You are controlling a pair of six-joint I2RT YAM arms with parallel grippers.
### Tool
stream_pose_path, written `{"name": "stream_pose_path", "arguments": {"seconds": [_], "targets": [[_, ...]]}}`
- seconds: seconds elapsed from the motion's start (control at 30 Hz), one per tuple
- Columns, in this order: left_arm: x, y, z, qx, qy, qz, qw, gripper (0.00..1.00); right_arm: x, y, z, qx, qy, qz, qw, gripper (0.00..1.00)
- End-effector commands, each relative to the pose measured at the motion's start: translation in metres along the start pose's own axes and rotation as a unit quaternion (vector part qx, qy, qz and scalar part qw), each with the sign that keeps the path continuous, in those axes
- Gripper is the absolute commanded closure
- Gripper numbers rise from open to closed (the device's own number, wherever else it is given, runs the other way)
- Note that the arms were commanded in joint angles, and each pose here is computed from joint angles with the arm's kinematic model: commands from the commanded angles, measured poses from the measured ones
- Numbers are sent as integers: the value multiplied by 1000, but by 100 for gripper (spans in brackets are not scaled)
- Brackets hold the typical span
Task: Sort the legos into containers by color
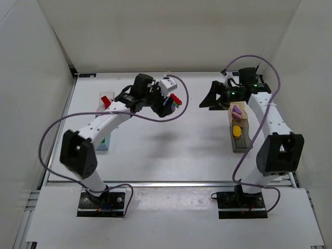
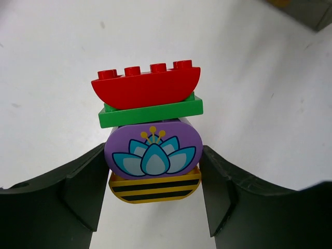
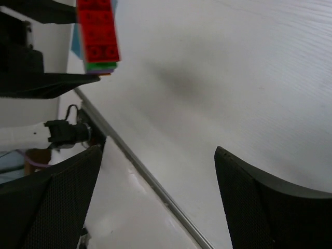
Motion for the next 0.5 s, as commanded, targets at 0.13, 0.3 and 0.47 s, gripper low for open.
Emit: {"name": "stream_pose_path", "arguments": {"seconds": [0.13, 0.3, 0.47], "targets": [[51, -35, -19, -67, -69, 8, 995, 57, -41, 43, -45, 11, 2, -148, 989, 8], [61, -46, -16, -67, -67, 16, 995, 57, -52, 64, -58, 56, 4, -184, 981, 8], [62, -49, -11, -65, -61, 22, 996, 58, -51, 75, -59, 84, 4, -214, 973, 9]]}}
Point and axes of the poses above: each gripper's point midway between its finger pads, its own x axis back along the fingers, its own y axis along the line the jaws close on, z = x × y, the point moved 10 cm from there along x, back along the fingers, and after that the axes turned 7 degrees about x, right-handed, at the moved point
